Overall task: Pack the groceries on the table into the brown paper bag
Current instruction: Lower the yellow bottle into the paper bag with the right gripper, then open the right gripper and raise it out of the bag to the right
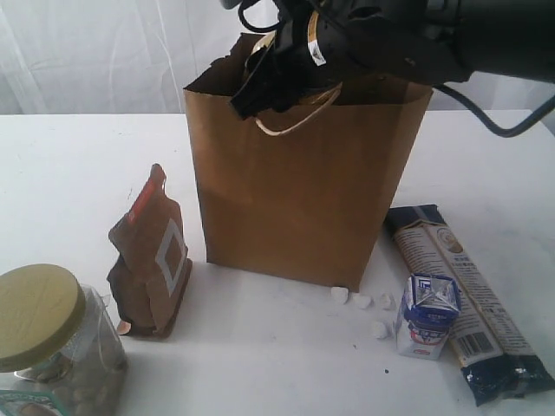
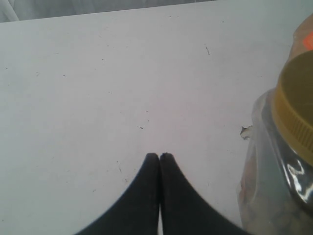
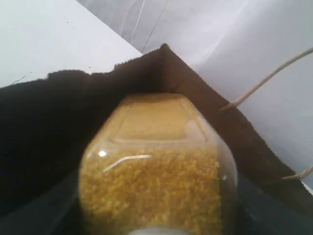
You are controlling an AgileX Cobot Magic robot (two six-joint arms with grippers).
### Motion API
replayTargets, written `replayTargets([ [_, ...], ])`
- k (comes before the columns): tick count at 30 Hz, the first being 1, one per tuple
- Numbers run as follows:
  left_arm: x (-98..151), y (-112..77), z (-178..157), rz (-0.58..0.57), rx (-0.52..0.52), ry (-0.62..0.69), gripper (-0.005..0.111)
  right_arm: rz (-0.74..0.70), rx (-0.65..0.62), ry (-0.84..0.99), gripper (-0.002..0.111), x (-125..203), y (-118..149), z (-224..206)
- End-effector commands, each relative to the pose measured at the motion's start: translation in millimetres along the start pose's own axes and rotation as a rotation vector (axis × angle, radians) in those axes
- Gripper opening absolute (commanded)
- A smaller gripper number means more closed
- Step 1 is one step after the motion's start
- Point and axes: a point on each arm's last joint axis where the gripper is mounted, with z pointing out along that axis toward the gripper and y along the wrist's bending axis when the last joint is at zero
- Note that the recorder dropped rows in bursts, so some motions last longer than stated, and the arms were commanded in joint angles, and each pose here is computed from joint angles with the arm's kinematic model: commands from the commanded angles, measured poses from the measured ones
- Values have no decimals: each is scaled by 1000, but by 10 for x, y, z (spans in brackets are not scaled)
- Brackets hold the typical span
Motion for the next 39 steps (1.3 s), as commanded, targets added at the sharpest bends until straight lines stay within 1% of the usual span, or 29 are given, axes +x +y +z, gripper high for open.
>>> replayTargets([
  [1, 6, 1, 1, 0, -2, -4, 0, -13, 10, -72, 47, -95, -73, -69],
  [4, 6, 1, 1, 0, -2, -4, 0, -12, 0, -90, 47, -111, -64, -71],
  [6, 6, 1, 1, 0, -2, -4, 0, -12, -3, -97, 53, -117, -62, -71],
  [11, 6, 1, 1, 0, -2, -4, 0, -12, -3, -97, 73, -117, -62, -71],
  [14, 6, 1, 1, 0, -2, -4, 0, -12, 1, -90, 78, -111, -65, -71],
  [19, 6, 1, 1, 0, -2, -4, 0, -13, 15, -61, 79, -85, -78, -69],
  [32, 6, 1, 1, 0, -2, -4, 0, -8, 14, -56, 79, -81, -77, -69],
  [35, 6, 1, 1, 0, -2, -4, 0, 50, 0, -38, 79, -66, -60, -70],
  [39, 6, 1, 1, 0, -2, -4, 0, 59, -4, -44, 79, -76, -66, -92],
])
